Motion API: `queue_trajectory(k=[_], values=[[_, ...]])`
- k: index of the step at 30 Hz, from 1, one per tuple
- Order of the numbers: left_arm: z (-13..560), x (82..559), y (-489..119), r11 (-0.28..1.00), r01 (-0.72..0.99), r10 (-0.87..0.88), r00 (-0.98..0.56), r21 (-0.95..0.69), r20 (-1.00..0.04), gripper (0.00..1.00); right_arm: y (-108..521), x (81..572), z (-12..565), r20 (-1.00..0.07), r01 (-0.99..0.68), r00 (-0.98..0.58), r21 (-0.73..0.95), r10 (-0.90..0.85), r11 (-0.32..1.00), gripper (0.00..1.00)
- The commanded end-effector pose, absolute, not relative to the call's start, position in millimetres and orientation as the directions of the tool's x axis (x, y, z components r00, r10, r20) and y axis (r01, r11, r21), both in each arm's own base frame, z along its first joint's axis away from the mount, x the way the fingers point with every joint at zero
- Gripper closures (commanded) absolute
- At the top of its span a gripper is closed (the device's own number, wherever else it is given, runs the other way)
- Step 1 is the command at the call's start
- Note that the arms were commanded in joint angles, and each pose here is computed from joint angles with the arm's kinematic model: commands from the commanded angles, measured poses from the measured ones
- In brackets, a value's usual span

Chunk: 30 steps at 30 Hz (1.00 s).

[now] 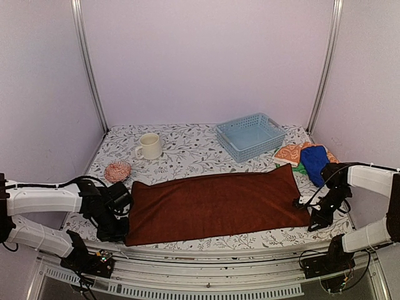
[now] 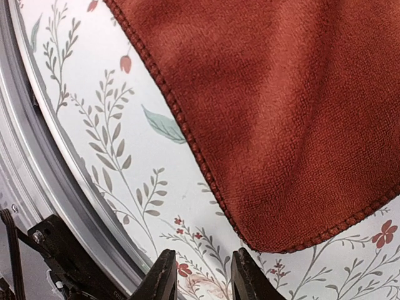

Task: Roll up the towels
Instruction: Adjust the towel at the center of the board, then pick up the towel from the center of the board.

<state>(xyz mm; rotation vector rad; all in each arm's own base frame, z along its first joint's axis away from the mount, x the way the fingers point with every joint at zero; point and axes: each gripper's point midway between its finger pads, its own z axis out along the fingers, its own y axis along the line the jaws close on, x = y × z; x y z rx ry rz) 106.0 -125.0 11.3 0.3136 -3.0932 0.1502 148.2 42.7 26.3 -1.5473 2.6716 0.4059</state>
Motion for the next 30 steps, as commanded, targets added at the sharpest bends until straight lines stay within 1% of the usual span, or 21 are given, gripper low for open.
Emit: queue_trajectory(k=[1,2,5,8,10,13,15,19,21,23,27,30], values=[[23,102,-127,0.977,-0.186,-0.183,-0.982,-0.103,0.037,1.0,50,155,51,-0.209,-0.876,-0.477,0.198,-0.854,0.44,0.66],[32,110,-134,0.978,-0.164,-0.164,-0.986,-0.131,0.01,1.0,55,160,59,-0.239,-0.877,-0.477,0.199,-0.846,0.438,0.65],[60,135,-149,0.981,-0.103,-0.116,-0.991,-0.167,-0.067,0.92,66,181,87,-0.32,-0.872,-0.489,0.197,-0.811,0.448,0.63],[81,158,-148,0.989,-0.062,-0.078,-0.99,-0.136,-0.119,0.82,72,211,109,-0.378,-0.858,-0.512,0.185,-0.772,0.479,0.62],[91,178,-142,0.993,-0.048,-0.067,-0.982,-0.107,-0.176,0.74,71,236,120,-0.399,-0.842,-0.533,0.164,-0.746,0.514,0.62],[105,213,-134,0.994,-0.028,-0.055,-0.961,-0.102,-0.272,0.62,64,275,128,-0.41,-0.807,-0.572,0.129,-0.71,0.576,0.61],[113,237,-131,0.995,0.006,-0.029,-0.944,-0.104,-0.329,0.54,59,299,125,-0.395,-0.783,-0.601,0.116,-0.694,0.612,0.6],[124,280,-126,0.996,0.073,0.05,-0.91,-0.041,-0.411,0.5,48,344,125,-0.393,-0.744,-0.629,0.054,-0.671,0.666,0.59],[124,298,-139,0.981,0.189,0.156,-0.886,-0.033,-0.436,0.5,44,357,119,-0.383,-0.734,-0.638,0.038,-0.669,0.678,0.58],[119,307,-148,0.95,0.312,0.289,-0.862,0.014,-0.416,0.5,42,368,115,-0.374,-0.73,-0.643,0.033,-0.669,0.683,0.58],[104,314,-154,0.848,0.507,0.528,-0.783,0.155,-0.328,0.5,45,383,116,-0.391,-0.732,-0.639,0.046,-0.662,0.679,0.57],[89,316,-153,0.758,0.595,0.651,-0.714,0.268,-0.258,0.49,49,388,117,-0.403,-0.735,-0.639,0.069,-0.655,0.675,0.57]])
